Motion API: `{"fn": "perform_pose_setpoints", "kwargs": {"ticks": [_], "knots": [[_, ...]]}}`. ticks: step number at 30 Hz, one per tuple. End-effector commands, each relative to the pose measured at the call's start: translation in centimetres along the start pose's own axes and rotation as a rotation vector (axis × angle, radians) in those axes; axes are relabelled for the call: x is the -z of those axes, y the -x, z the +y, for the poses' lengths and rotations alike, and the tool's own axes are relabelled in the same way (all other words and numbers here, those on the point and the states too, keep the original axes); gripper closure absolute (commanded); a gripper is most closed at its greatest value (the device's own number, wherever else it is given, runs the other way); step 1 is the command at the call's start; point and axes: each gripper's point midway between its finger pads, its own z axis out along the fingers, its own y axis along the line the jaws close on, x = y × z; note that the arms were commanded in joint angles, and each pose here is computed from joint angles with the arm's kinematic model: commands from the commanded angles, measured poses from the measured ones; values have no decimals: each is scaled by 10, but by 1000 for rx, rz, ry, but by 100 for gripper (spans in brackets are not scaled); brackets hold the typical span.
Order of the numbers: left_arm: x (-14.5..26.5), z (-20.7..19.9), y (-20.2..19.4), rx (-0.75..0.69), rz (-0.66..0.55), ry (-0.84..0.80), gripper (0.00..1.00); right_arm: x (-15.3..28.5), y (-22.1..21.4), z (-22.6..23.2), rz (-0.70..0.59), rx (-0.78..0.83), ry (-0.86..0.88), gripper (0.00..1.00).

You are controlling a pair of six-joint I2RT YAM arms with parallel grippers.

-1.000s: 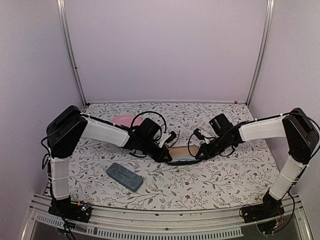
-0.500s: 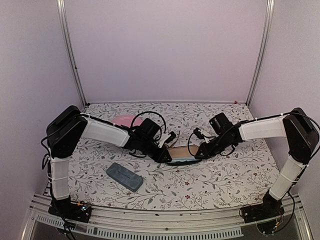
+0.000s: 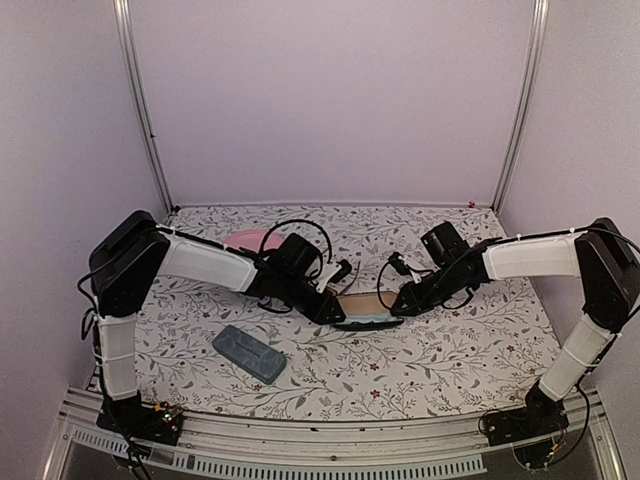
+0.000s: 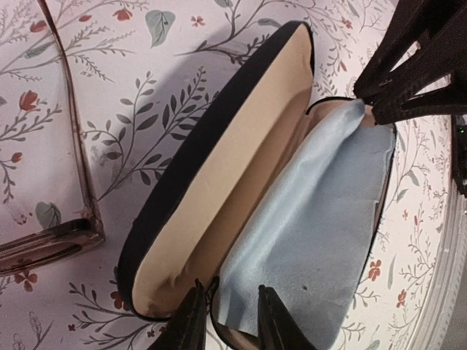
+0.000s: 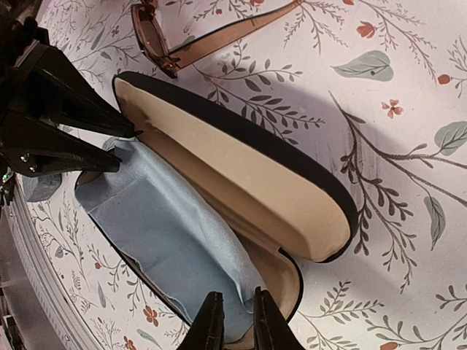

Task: Organize the sunglasses
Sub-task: Place the folded cleaning cloth in the sunglasses case, then pick up the sunglasses from the center of the board.

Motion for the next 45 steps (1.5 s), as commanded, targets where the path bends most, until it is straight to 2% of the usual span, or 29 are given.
{"fn": "perform_pose_setpoints", "kwargs": {"ticks": [1, 3, 5, 11, 13, 16, 22, 39, 45], "knots": [[19, -13, 26, -29, -64, -6, 73, 15, 16, 6, -50, 20, 1, 82], [20, -15, 27, -31, -68, -10, 72, 17, 16, 6, -53, 20, -1, 82], [21, -16, 28, -30, -71, -9, 71, 18, 16, 7, -55, 19, 0, 77], [19, -23, 27, -16, -98, -40, 69, 16, 16, 11, -58, 17, 24, 77], [28, -36, 38, -30, -136, -73, 69, 14, 16, 13, -58, 16, 36, 78], [24, -49, 38, -39, -133, -111, 69, 9, 15, 16, -49, 19, 49, 78], [4, -54, 19, -30, -82, -118, 69, 1, 6, 18, -27, 13, 66, 79], [2, -61, -3, -22, -61, -120, 69, -4, -19, 30, -1, -13, 93, 80], [27, -70, 19, -63, -132, -106, 69, 8, -10, 35, -31, -1, 88, 79]]}}
